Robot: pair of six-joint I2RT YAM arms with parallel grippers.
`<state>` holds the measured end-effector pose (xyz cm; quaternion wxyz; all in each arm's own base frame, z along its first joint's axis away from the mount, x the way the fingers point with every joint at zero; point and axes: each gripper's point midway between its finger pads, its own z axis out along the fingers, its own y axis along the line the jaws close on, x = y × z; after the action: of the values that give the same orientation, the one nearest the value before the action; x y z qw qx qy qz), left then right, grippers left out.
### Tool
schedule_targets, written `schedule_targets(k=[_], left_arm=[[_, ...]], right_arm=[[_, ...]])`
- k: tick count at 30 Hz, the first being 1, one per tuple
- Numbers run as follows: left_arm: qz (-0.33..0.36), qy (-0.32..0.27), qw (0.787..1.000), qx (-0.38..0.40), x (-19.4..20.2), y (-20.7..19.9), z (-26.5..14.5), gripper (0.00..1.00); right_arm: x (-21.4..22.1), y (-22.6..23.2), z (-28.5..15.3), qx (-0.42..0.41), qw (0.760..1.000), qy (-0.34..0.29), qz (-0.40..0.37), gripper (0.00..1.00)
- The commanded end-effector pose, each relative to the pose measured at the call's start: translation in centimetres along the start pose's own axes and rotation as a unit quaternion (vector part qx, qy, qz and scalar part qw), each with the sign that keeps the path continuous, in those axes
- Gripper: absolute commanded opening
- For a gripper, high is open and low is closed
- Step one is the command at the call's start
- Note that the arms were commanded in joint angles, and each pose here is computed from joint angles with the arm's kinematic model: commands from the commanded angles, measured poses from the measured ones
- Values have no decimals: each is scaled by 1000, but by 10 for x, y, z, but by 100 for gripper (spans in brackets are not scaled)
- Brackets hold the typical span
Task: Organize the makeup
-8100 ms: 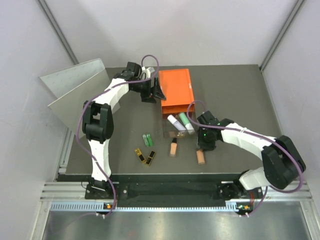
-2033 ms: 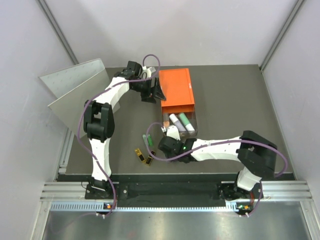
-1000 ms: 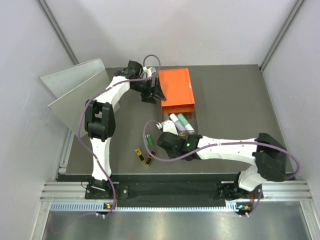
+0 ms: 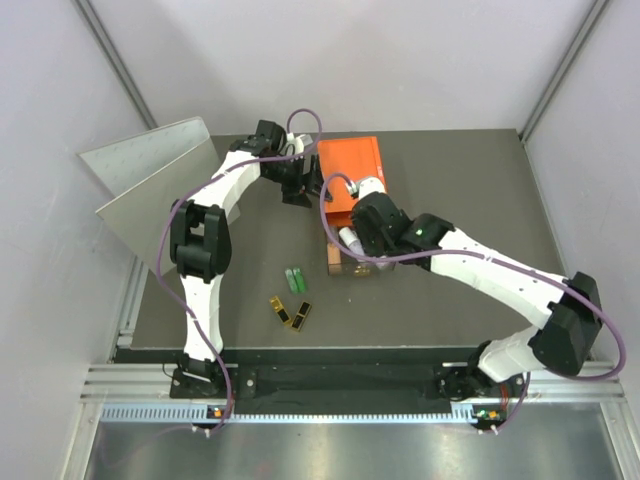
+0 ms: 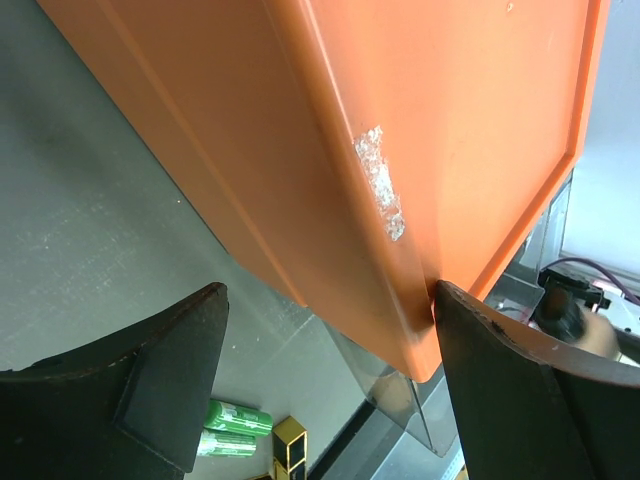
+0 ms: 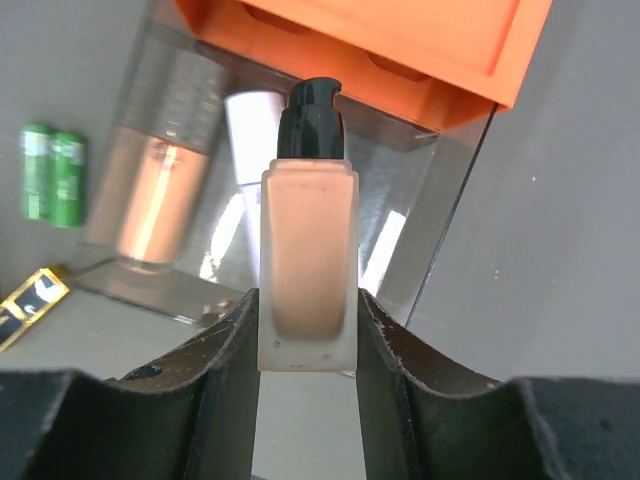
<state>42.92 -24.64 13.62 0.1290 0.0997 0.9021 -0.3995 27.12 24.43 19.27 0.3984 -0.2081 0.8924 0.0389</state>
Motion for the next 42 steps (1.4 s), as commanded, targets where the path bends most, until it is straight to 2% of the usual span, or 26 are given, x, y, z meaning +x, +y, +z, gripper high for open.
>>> schedule_targets(k=[1, 9, 18, 20, 21, 22, 25, 28, 35, 38, 39, 40, 42], left_arm=[[-6, 28, 993, -117, 16, 69, 18, 86], [-5, 27, 993, -118, 15, 68, 17, 86], [-6, 26, 992, -121, 14, 71, 15, 87], [-7, 25, 992, -120, 13, 70, 14, 87], [-7, 25, 992, -120, 13, 71, 14, 87], [-7, 23, 992, -120, 12, 70, 14, 87], [-5, 23, 993, -120, 11, 70, 14, 87], [-6, 21, 993, -120, 10, 70, 14, 87], [-7, 18, 993, -117, 7, 70, 14, 87], [-8, 18, 993, -116, 6, 70, 15, 87], [-8, 18, 993, -116, 6, 70, 15, 87], [-9, 17, 993, -117, 6, 70, 14, 87], [-9, 17, 993, -116, 6, 70, 14, 87]], right_arm=[[-2, -4, 16, 2, 1000, -2, -2, 9], [10, -5, 47, 24, 999, 36, 4, 10], [-3, -21, 62, 77, 996, 30, 29, 11], [-9, -19, 62, 75, 996, 27, 30, 22], [-10, -19, 62, 76, 996, 28, 29, 31], [-12, -18, 61, 75, 996, 26, 32, 46], [-22, -18, 55, 71, 997, 13, 39, 65], [-29, -19, 46, 66, 997, 3, 48, 70], [-52, -24, 5, 50, 994, -31, 94, 70], [-54, -24, -12, 35, 993, -41, 109, 66], [-52, -24, -15, 33, 993, -40, 109, 62], [-49, -21, -19, 25, 993, -39, 112, 48], [-41, -20, -27, 16, 992, -36, 116, 36]])
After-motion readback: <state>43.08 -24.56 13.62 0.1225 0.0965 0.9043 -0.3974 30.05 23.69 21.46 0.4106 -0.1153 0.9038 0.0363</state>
